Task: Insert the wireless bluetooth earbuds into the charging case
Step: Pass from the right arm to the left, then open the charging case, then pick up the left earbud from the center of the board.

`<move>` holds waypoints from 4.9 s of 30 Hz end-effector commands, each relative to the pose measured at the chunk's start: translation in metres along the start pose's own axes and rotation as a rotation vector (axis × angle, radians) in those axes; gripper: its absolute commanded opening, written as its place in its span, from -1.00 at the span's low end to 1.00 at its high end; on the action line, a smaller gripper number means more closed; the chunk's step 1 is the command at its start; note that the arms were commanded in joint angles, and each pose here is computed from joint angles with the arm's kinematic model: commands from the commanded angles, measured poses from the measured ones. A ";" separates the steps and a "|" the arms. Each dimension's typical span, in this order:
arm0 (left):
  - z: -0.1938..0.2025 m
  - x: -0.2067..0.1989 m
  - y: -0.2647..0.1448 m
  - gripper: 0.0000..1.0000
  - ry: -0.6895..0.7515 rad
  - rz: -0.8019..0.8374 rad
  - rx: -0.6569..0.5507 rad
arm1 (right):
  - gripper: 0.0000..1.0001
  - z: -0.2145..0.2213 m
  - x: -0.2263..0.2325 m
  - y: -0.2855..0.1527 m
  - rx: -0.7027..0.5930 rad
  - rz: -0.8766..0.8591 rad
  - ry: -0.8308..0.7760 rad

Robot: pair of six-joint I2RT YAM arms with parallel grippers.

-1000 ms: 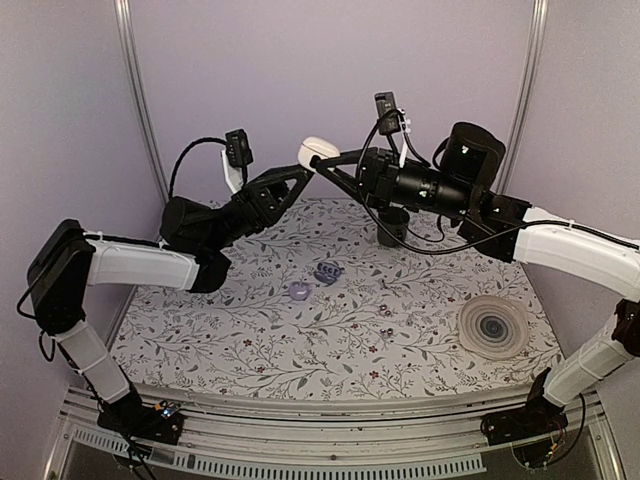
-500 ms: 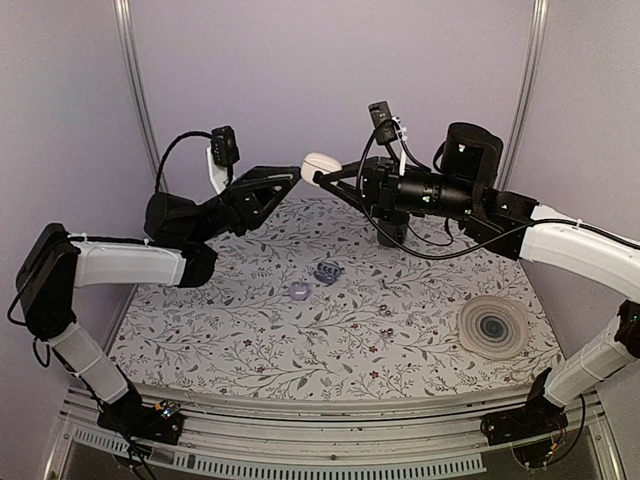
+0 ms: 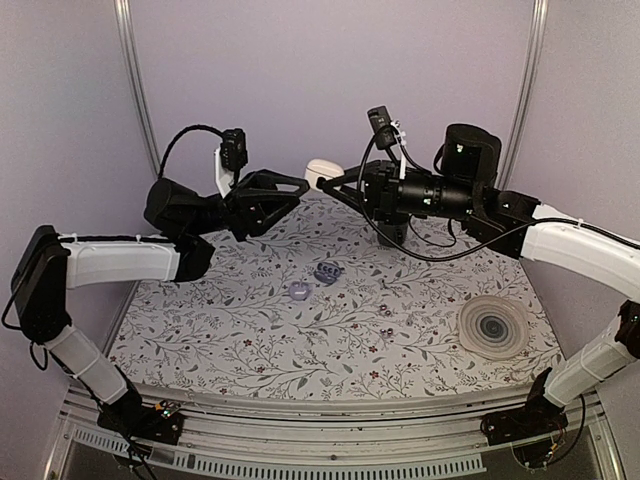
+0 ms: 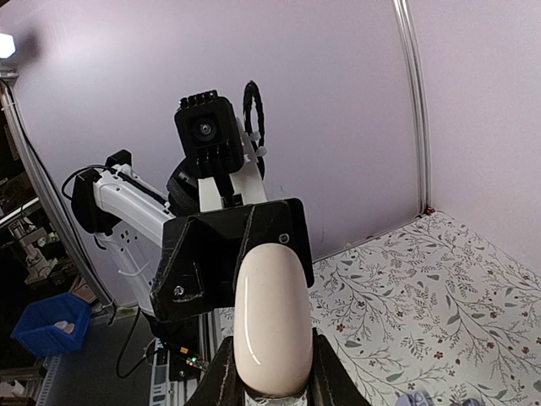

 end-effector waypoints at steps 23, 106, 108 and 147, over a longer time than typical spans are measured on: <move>0.012 0.011 0.015 -0.44 -0.012 -0.048 0.178 | -0.91 0.021 0.007 0.000 0.082 -0.059 -0.010; 0.060 0.003 0.016 -1.00 0.054 -0.037 0.329 | -0.56 0.024 0.012 -0.010 0.169 -0.048 0.180; 0.060 -0.002 0.019 -1.00 0.091 -0.038 0.331 | -0.53 0.023 0.012 -0.008 0.173 -0.050 0.242; 0.066 0.037 -0.080 -1.00 0.173 -0.642 0.127 | 0.15 0.052 -0.068 -0.017 0.292 0.406 0.269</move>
Point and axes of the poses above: each gripper's point midway between its finger pads, its own y axis out along the fingers, its own x axis along the line the jaws close on, z = x × y, the point moved 2 cm from there along -y, back along the fingers, and after that the axes turned 2 degrees about -y, right-handed, at the moved point
